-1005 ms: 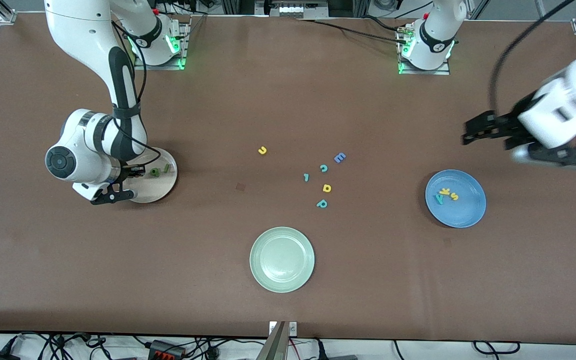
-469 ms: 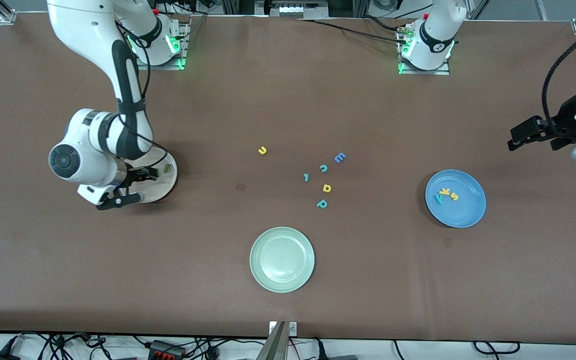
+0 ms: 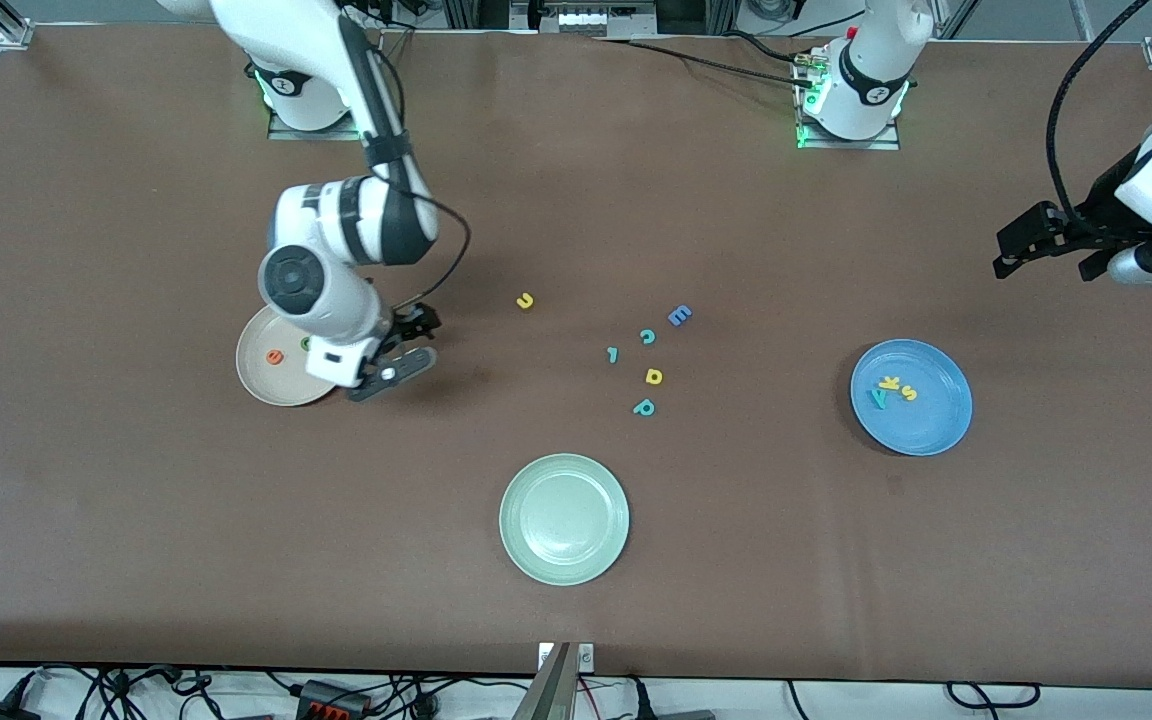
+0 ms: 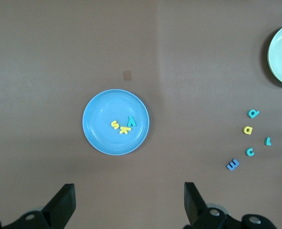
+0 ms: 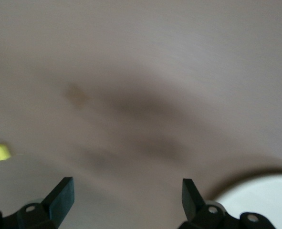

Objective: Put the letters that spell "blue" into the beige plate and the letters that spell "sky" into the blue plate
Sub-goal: 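Grasp the yellow n with the right gripper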

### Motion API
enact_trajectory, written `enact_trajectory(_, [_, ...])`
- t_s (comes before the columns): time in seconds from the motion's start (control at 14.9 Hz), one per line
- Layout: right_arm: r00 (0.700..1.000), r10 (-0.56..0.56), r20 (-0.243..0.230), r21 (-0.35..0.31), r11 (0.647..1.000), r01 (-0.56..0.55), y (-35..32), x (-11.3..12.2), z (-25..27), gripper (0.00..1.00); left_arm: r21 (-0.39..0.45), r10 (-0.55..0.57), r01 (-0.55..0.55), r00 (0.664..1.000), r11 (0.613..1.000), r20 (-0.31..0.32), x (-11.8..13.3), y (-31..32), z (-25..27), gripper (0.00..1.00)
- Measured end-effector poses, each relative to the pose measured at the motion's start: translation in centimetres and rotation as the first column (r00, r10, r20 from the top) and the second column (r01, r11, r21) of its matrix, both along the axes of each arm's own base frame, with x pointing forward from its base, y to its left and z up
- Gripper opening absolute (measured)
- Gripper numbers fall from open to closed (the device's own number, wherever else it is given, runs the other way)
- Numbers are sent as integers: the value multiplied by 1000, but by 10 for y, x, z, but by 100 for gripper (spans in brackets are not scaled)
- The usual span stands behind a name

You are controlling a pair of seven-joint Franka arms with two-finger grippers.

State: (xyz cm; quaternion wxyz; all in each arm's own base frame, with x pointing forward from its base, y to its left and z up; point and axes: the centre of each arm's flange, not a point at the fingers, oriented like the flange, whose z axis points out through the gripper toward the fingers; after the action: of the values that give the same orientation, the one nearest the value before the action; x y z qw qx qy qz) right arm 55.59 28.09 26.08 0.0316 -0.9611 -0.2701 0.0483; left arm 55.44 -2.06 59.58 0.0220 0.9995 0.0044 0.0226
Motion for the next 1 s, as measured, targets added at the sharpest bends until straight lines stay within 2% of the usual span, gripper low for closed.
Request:
enact_trajectory(0.2, [996,93,15,-11,996,-93,64,-32,-18,100,1,4,-4,1000,1000,-22,-2,3,-1,100])
enact_trajectory(0.47, [983,181,-14,-21,983,-181,121,-79,-55,100,1,7,-7,1000,1000,-25,-3,5,2,100])
enact_trajectory(1.0, [973,229,-25,-53,972,-230,149,-109,-83,96,1,7,-7,1000,1000,-15,-2,5,7,100])
